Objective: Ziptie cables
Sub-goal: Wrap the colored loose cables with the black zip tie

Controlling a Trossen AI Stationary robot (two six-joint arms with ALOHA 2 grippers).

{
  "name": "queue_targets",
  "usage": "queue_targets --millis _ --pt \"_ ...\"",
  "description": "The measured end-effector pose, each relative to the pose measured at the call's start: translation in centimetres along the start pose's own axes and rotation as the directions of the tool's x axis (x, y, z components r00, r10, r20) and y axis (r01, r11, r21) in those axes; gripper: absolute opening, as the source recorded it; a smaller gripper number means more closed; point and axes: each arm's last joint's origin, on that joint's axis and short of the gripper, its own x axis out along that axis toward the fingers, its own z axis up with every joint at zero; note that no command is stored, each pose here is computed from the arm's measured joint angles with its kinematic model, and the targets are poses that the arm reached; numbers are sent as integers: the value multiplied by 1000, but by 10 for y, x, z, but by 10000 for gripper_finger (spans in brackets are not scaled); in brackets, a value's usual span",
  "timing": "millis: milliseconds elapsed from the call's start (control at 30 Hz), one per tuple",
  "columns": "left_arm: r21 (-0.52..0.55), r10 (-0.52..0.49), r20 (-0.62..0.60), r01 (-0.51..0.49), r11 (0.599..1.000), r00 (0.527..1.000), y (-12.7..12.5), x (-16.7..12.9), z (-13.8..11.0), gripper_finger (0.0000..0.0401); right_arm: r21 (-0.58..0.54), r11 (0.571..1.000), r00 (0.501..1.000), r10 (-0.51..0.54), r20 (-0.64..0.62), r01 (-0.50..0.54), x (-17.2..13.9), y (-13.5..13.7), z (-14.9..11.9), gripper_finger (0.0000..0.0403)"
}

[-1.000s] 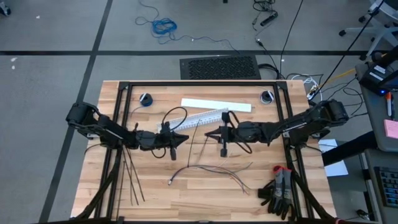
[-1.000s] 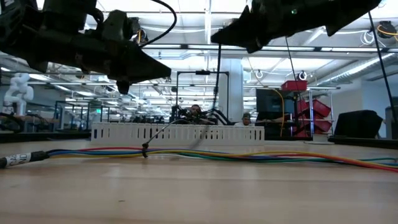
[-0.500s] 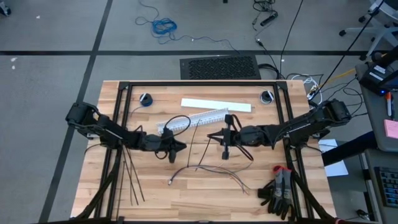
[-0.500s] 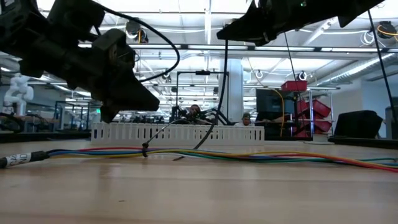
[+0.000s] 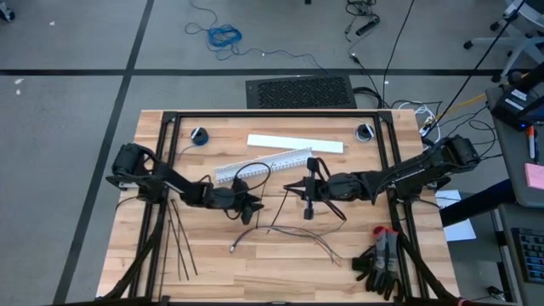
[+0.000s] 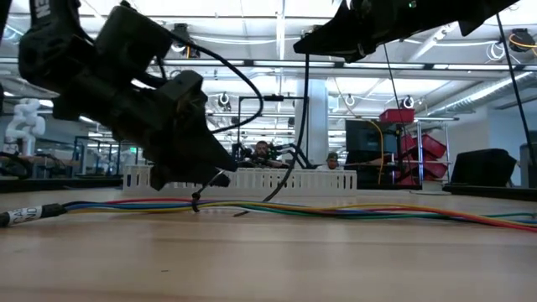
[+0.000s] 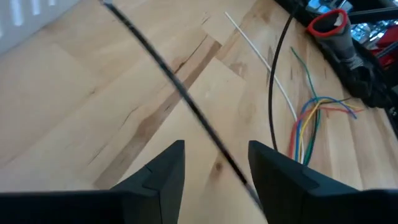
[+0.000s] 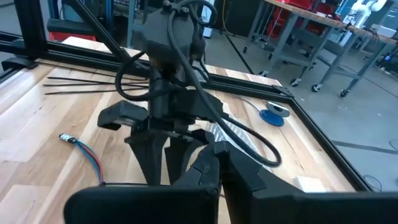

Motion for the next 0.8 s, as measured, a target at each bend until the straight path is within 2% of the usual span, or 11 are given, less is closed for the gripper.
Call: queue_targets --millis 100,167,233,333,400,500,667,800 --pt "-6 -15 -2 15 1000 1000 -2 5 4 167 -4 1000 1000 0 -2 0 0 0 0 0" --pt "-10 -40 -2 40 999 999 -5 7 8 148 -9 1000 1000 -1 -5 1 0 0 0 0" --pt "-7 -60 -2 60 998 998 -8 9 11 113 -14 1000 1000 -3 -7 3 0 0 -1 0" --pt "14 -92 6 92 996 996 -14 9 16 37 -27 1000 1000 -7 -10 7 0 -1 -1 0" --pt "23 -103 14 102 994 995 -16 9 18 11 -37 999 1000 -13 -18 12 1 -3 -2 0" --pt "22 -114 30 113 993 993 -19 9 21 4 -31 999 999 -15 -49 13 3 -7 -6 0" --pt "25 -175 127 173 985 976 -27 9 32 2 7 994 991 113 -77 -113 9 -3 -15 0" --pt "40 -217 182 213 976 959 -34 3 40 1 19 990 987 138 -87 -137 13 0 -20 0"
